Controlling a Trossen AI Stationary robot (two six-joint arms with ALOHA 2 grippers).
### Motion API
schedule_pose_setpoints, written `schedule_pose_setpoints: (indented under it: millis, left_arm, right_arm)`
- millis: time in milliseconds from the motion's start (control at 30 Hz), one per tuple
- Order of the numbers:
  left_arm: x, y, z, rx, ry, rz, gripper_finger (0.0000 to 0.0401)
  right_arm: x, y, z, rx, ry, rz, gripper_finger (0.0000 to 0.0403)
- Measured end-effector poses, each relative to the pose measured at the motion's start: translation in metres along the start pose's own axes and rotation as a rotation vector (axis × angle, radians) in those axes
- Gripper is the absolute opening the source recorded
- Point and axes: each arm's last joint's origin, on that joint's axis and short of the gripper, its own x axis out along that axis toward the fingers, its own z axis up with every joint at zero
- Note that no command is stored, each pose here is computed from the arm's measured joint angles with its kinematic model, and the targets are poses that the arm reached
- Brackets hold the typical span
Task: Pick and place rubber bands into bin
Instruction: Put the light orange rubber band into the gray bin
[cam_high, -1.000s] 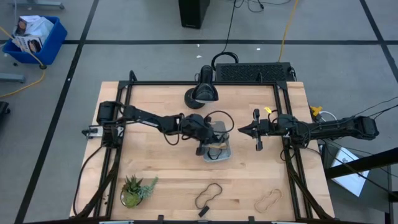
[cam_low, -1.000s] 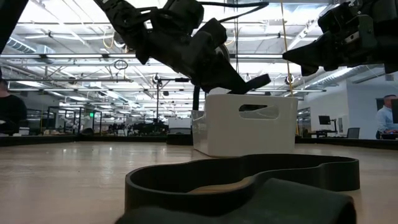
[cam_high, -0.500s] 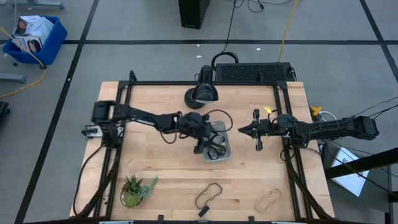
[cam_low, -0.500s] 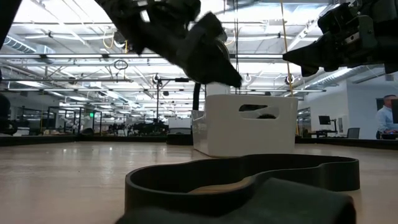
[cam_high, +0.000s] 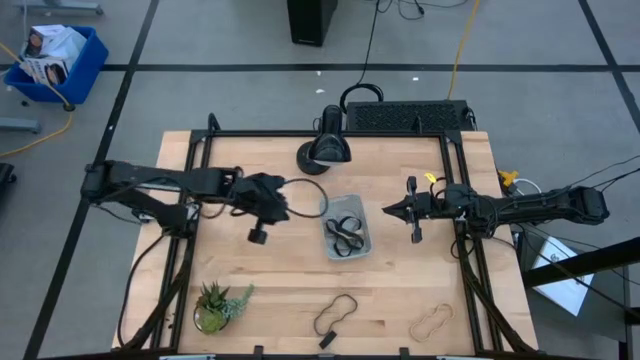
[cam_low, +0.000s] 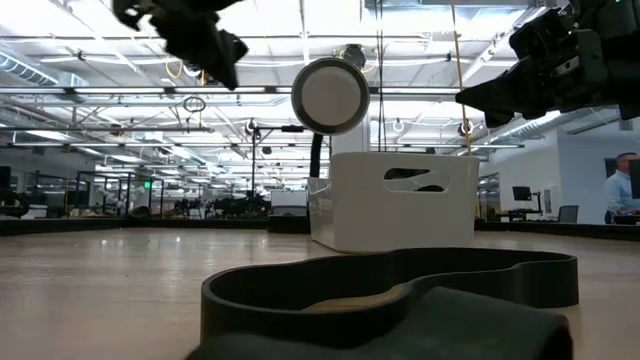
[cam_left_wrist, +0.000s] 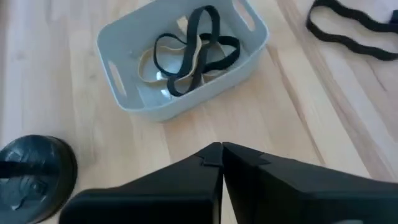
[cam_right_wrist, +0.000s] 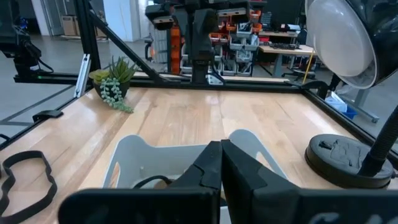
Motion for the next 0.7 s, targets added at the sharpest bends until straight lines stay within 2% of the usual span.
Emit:
schedule_pose_setpoints:
  millis: [100, 300, 433, 533, 700]
  left_arm:
    - [-0.012, -0.007, -0.022, -0.001, -0.066, -0.014, 0.0005]
    - [-0.019, -0.019, -0.064, -0.024, -0.415, 0.051, 0.0004]
    - [-0.008, -0.032, -0.097, -0.005, -0.653, 0.079, 0.0003]
    - [0.000, -0.037, -0.121, -0.009, -0.753, 0.111, 0.0002]
    - [0.009, -0.043, -0.147, -0.063, -0.803, 0.128, 0.0002]
  right_arm:
    - [0.000, 0.000, 0.000, 0.000, 0.000, 0.000, 0.0000]
    - [0.000, 0.000, -0.001, 0.019, 0.007, 0.000, 0.0000]
    - [0.000, 0.000, -0.001, 0.020, 0.014, 0.001, 0.0000]
    - [0.000, 0.000, -0.002, 0.020, 0.017, 0.002, 0.0000]
    - [0.000, 0.000, -0.004, 0.006, 0.045, 0.004, 0.0000]
